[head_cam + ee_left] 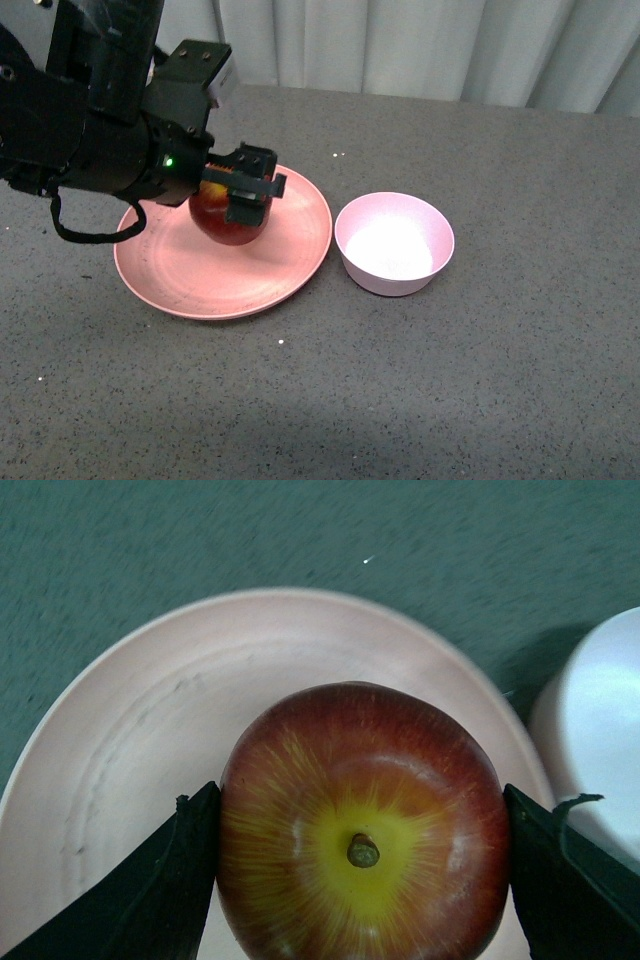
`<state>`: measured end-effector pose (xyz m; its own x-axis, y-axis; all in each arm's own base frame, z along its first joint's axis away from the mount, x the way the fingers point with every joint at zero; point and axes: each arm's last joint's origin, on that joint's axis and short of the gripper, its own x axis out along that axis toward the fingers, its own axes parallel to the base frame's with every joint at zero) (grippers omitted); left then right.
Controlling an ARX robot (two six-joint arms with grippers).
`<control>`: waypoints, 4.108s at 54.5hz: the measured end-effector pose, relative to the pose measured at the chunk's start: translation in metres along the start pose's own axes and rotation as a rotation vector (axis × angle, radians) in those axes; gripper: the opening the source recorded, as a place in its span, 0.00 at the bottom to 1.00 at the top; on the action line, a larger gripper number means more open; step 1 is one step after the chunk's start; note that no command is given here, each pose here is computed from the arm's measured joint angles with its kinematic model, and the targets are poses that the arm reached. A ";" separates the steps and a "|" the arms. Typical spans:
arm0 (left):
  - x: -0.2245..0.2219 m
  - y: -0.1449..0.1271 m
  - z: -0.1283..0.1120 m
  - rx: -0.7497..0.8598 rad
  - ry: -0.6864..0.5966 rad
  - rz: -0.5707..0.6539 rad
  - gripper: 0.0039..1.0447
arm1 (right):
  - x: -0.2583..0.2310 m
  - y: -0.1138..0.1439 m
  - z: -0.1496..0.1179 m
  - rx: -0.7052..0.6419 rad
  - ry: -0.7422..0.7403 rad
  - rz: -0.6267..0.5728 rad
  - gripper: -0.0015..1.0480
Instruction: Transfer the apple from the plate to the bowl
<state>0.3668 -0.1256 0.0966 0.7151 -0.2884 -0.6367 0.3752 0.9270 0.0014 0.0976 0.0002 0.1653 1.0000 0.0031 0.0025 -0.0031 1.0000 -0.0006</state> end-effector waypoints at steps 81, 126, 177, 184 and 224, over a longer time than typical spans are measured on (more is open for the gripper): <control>0.051 -0.116 0.008 0.274 0.012 -0.244 0.70 | 0.000 0.000 0.000 0.000 0.000 0.000 0.91; -0.105 -0.040 0.009 -0.056 -0.398 0.083 0.94 | 0.000 0.000 0.000 0.000 0.000 0.000 0.91; -0.230 0.020 -0.104 -0.148 -0.671 0.360 0.05 | 0.000 0.000 0.000 0.000 0.000 0.000 0.91; -0.237 0.022 -0.106 -0.139 -0.681 0.354 0.03 | 0.000 0.000 0.000 0.000 0.000 0.000 0.91; -0.265 0.022 -0.119 -0.137 -0.706 0.367 0.03 | 0.000 0.000 0.000 0.000 0.000 0.000 0.91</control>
<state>0.1149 -0.0002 0.1737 0.9997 -0.0008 0.0238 0.0009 1.0000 -0.0075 0.0976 0.0002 0.1653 1.0000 0.0031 0.0025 -0.0031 1.0000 -0.0006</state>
